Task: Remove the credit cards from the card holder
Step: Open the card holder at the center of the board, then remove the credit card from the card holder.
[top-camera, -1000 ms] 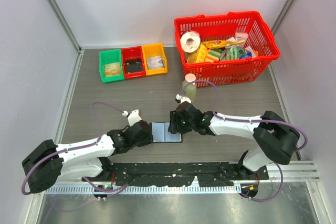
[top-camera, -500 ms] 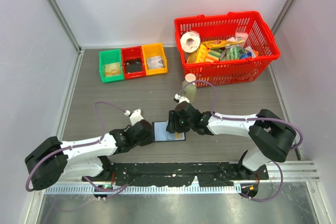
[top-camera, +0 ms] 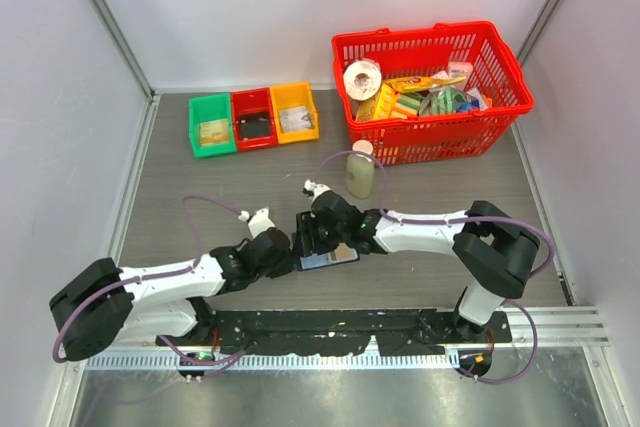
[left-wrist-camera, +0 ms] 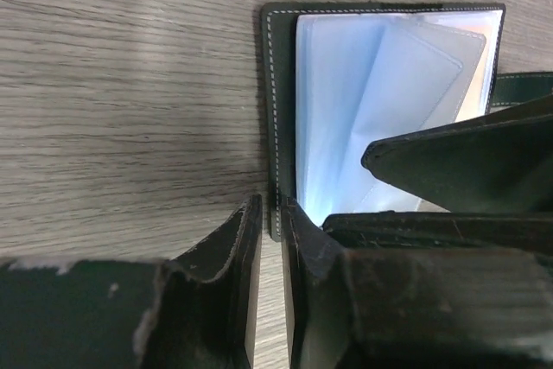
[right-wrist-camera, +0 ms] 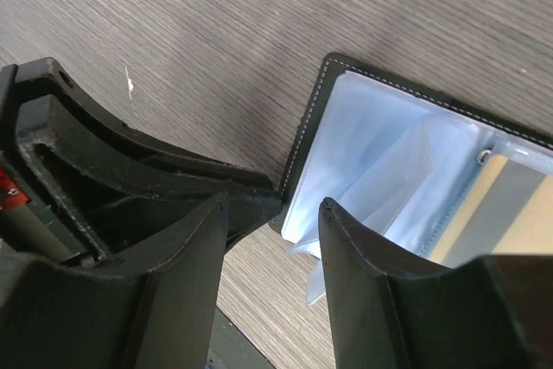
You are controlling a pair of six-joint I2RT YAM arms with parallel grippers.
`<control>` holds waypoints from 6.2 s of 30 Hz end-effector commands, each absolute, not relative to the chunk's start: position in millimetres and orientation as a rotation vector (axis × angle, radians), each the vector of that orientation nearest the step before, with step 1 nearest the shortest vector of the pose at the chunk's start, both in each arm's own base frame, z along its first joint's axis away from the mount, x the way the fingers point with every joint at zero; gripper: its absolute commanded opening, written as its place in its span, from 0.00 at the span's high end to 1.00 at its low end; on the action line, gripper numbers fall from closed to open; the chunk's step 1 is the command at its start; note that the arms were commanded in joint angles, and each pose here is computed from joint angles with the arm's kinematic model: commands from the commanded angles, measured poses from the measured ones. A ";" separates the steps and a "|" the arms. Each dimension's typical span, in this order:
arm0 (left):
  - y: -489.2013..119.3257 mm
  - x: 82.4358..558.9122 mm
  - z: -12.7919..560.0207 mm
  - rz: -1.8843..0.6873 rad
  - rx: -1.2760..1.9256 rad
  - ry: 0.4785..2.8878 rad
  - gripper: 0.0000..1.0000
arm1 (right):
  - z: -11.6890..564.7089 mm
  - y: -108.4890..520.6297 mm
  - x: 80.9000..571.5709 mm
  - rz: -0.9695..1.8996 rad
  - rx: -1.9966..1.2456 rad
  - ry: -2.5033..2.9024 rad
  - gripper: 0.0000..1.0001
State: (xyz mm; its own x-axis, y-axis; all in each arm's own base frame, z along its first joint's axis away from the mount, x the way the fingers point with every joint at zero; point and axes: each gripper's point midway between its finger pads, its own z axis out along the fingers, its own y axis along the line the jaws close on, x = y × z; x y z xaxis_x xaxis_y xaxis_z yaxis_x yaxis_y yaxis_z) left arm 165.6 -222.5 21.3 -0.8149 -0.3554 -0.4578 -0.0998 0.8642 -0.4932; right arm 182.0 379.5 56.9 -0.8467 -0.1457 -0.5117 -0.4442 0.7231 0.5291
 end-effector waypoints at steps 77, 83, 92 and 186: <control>-235.7 170.8 14.6 -0.581 -0.276 2.522 0.87 | 108.6 348.8 198.0 1.065 -0.383 2.346 0.59; -222.9 168.1 23.6 -0.581 -0.308 2.490 0.76 | 114.6 365.0 190.5 1.120 -0.441 2.337 0.60; -219.0 171.0 61.1 -0.673 -0.316 2.389 0.64 | 102.4 337.6 209.0 0.972 -0.372 2.349 0.60; -288.9 196.6 19.7 -0.782 -0.141 2.564 1.00 | 29.5 274.6 196.1 1.392 -0.101 2.398 0.90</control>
State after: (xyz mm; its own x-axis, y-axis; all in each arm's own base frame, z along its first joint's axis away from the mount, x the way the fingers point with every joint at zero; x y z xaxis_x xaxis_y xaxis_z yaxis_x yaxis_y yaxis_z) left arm 195.9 -293.4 27.2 -0.8965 -0.2218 -0.3836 0.0448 0.8158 -0.5765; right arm 194.6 274.2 29.0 -0.9380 0.1192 -0.3255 -0.2226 0.5128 0.8292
